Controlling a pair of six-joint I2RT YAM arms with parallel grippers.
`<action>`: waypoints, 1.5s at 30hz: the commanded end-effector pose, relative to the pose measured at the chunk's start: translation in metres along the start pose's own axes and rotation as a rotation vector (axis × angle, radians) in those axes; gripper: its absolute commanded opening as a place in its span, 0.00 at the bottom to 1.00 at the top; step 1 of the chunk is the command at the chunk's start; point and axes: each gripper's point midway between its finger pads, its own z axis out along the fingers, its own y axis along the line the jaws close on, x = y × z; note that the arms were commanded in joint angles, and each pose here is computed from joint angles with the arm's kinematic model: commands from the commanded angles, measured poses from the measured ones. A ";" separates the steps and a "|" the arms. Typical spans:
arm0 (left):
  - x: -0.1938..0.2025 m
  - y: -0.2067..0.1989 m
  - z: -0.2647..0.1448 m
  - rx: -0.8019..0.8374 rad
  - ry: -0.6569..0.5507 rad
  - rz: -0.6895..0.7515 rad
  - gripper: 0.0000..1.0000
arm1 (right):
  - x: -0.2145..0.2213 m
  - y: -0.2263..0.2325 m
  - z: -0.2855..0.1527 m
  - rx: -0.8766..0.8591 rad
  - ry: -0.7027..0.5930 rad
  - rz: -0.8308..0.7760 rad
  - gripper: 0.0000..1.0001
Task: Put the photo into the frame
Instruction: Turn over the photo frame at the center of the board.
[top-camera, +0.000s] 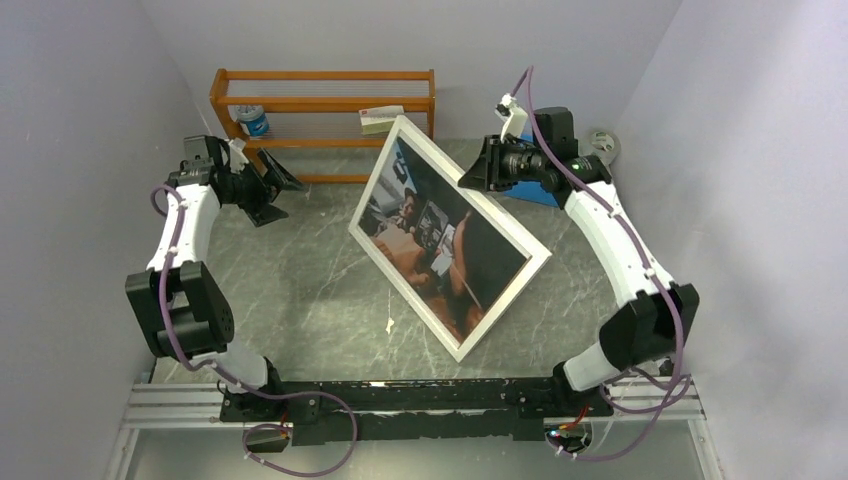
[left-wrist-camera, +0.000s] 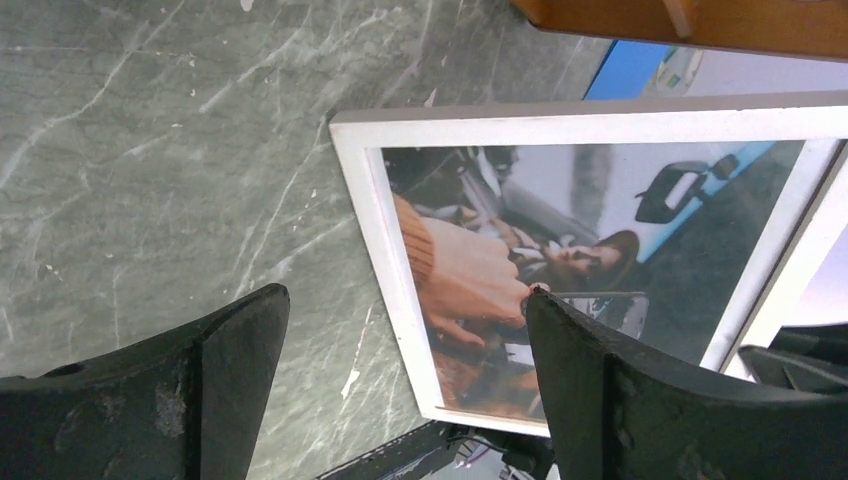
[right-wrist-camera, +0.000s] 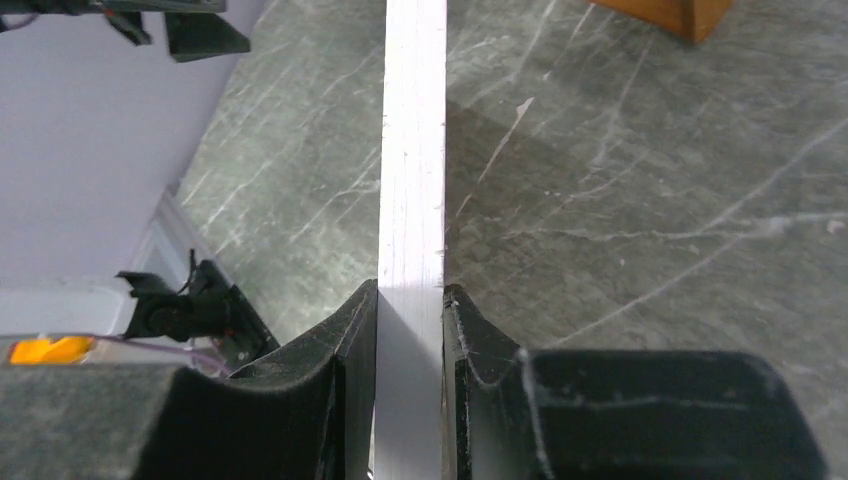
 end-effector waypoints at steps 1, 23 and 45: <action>-0.009 -0.001 0.013 0.069 0.010 0.083 0.93 | 0.002 0.015 0.015 -0.306 0.056 -0.018 0.00; -0.013 0.056 0.092 0.066 0.086 0.102 0.93 | 0.046 -0.066 0.109 -0.474 0.270 0.151 0.00; 0.062 0.075 0.104 0.138 0.323 -0.036 0.92 | 0.107 -0.101 0.179 -0.422 0.383 0.240 0.25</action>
